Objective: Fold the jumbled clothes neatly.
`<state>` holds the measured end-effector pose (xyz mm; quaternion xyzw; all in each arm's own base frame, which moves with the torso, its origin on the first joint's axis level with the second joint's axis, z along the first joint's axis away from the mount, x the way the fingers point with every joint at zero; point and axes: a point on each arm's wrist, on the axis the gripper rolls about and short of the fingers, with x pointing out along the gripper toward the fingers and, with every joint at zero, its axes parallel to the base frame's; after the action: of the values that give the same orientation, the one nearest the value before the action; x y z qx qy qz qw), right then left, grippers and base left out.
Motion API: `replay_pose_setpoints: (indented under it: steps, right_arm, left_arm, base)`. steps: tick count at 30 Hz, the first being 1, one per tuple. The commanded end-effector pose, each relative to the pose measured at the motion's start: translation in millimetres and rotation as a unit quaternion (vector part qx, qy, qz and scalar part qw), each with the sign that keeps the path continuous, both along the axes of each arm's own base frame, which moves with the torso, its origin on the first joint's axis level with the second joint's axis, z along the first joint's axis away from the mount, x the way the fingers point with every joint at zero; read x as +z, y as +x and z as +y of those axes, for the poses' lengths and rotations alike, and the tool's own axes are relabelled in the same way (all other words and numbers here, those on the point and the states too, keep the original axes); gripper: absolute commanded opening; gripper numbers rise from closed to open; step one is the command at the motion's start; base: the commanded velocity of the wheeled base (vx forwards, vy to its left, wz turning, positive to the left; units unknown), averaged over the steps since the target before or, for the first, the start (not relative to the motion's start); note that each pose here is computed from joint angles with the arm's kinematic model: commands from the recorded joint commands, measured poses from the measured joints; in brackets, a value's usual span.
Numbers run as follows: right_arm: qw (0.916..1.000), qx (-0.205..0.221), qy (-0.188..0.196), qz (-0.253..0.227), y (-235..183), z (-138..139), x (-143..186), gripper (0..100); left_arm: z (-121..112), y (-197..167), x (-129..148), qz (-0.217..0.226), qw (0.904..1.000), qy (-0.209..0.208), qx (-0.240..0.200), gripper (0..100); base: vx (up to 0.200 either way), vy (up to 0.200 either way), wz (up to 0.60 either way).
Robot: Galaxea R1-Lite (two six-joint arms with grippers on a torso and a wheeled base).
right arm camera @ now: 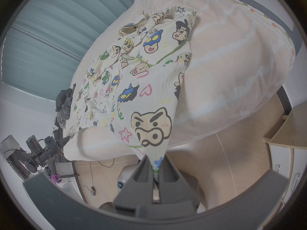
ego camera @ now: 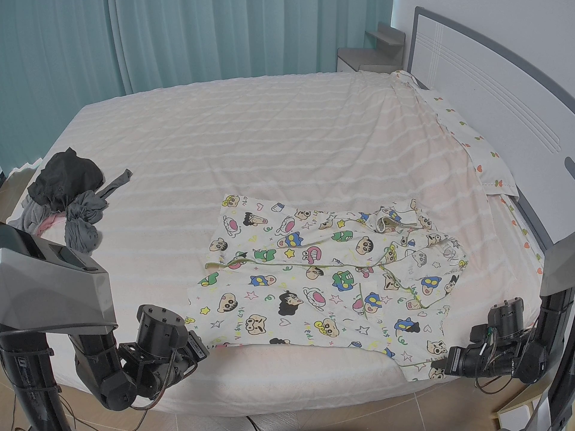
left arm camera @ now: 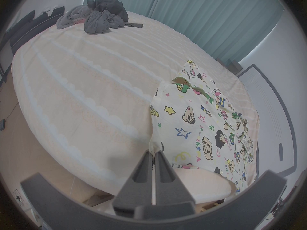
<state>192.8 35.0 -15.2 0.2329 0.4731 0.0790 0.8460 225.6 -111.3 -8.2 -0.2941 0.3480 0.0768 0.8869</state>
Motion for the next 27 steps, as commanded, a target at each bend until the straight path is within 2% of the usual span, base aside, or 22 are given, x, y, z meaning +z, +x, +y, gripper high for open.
replay_pose_setpoints:
  steps: [1,16,27]
  right_arm:
    - [1.0,-0.004,0.001,-0.007,-5.8,-4.5,8.7,0]
    - [0.9978,0.005,-0.013,0.065,-16.3,-5.3,-3.7,0]
    - [0.9967,0.009,-0.019,0.078,-17.0,-5.7,-9.5,0]
  left_arm:
    - [2.3,-7.4,-1.8,0.012,0.9999,0.005,-0.004,0]
    - [7.9,-30.4,-13.2,0.064,0.9977,0.017,-0.015,0]
    - [2.5,-39.4,-22.7,0.093,0.9957,0.001,-0.009,0]
  base:
    - [0.0,0.0,0.0]
    - [0.0,0.0,0.0]
    - [0.0,0.0,0.0]
